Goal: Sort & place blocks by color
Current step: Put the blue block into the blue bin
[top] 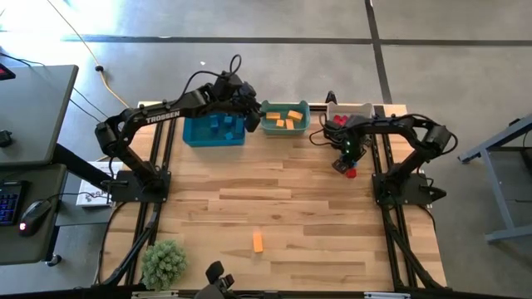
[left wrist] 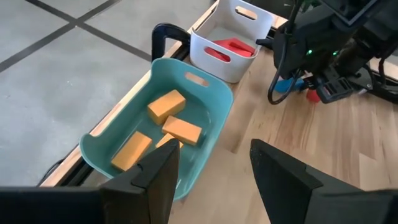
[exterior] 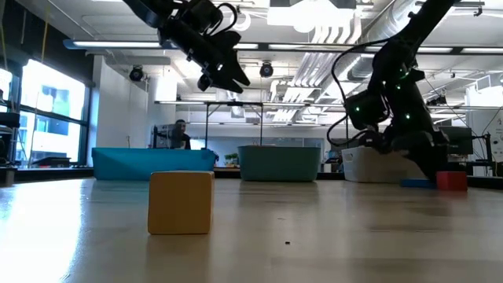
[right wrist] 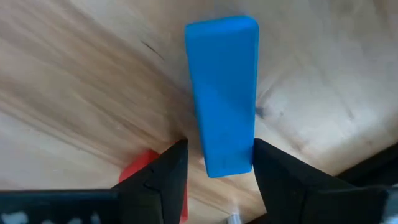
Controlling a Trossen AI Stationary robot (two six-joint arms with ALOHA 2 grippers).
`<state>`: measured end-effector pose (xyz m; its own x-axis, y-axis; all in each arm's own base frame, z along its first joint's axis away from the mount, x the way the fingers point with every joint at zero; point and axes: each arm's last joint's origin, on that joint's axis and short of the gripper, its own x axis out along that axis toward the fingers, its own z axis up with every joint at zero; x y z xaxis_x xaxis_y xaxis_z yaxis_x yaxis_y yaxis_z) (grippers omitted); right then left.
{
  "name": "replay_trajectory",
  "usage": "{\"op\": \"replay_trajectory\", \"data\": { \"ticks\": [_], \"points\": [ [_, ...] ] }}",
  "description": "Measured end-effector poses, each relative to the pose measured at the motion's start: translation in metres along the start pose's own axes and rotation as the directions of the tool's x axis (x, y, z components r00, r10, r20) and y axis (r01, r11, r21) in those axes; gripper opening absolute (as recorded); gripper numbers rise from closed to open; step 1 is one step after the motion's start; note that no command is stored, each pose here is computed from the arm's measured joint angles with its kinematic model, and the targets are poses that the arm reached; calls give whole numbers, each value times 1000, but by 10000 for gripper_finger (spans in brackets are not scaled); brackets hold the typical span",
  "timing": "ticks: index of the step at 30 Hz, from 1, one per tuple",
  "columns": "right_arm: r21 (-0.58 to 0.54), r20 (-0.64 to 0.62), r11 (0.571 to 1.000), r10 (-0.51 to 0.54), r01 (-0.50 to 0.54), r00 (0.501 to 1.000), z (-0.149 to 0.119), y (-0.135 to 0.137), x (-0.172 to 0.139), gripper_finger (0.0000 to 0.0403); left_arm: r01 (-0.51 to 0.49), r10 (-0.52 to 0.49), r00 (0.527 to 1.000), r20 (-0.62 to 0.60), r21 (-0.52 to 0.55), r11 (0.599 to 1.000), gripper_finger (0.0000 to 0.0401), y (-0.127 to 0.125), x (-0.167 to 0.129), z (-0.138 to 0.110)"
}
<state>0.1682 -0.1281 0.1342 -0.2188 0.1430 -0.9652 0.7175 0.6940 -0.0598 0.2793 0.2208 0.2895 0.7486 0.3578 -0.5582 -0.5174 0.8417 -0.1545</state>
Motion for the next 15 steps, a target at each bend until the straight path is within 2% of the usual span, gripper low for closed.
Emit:
{"op": "replay_trajectory", "data": {
  "ticks": [5, 11, 15],
  "points": [
    [40, -6, 999, 4, -3, 1000, -4, 0, 6, 155, 0, 0, 1000, 0, -24, 1000, 186, 0, 0, 0],
    [48, 8, 999, 11, -12, 1000, -2, 0, 6, 73, 1, -1, 1000, 1, -75, 997, 186, 0, 0, 0],
    [49, 7, 999, 7, -7, 1000, -2, 0, 6, 71, 2, -2, 1000, 0, -146, 989, 186, -1, 0, 0]
  ]
}}
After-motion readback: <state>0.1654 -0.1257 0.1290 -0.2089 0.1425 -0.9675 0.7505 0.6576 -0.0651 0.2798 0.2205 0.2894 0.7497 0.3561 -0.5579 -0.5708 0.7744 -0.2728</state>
